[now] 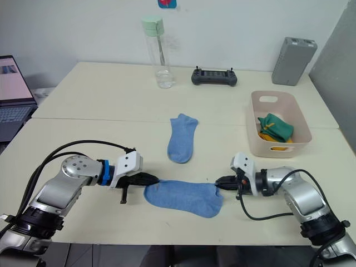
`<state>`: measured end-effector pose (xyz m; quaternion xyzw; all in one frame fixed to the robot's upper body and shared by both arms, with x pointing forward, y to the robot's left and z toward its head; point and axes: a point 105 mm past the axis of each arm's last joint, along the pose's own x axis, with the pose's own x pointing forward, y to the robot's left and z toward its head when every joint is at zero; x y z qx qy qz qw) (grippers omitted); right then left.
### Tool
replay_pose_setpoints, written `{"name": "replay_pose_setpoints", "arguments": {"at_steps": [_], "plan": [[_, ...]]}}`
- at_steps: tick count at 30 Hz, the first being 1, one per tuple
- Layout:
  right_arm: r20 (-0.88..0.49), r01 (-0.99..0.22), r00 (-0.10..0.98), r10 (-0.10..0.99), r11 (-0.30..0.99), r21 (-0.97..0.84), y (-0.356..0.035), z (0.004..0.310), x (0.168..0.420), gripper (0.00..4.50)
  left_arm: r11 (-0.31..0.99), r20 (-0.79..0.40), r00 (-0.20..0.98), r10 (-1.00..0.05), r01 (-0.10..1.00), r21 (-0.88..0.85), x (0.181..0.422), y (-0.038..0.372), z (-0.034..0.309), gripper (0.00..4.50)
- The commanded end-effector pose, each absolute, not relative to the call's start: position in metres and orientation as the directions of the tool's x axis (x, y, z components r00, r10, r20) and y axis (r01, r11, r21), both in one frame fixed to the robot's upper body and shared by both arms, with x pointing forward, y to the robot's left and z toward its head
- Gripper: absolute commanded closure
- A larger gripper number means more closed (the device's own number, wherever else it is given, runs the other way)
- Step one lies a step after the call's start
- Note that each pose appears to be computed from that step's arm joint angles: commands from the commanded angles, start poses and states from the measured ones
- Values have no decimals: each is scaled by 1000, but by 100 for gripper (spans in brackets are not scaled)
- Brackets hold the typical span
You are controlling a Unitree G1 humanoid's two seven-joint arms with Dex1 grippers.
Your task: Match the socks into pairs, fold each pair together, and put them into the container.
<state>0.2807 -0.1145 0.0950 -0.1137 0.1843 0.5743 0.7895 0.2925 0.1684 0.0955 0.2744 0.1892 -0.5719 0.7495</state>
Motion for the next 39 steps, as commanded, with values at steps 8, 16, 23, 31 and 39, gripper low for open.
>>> {"name": "replay_pose_setpoints", "arguments": {"at_steps": [8,16,23,31,39], "plan": [[-287,-929,363,887,319,-188,-118,149,286,99,266,-430,366,-825,924,276,282,170,141,206],[-312,-969,238,920,201,-146,-71,105,268,313,165,-429,312,-848,924,346,270,141,110,328],[-454,-964,250,855,178,-197,-105,70,264,448,247,-476,402,-782,902,355,279,163,84,447],[-414,-953,277,867,193,-234,-126,93,262,448,305,-380,400,-834,908,287,257,166,95,447],[-413,-971,222,883,161,-176,-106,88,249,448,251,-476,367,-799,924,290,242,173,83,447]]}}
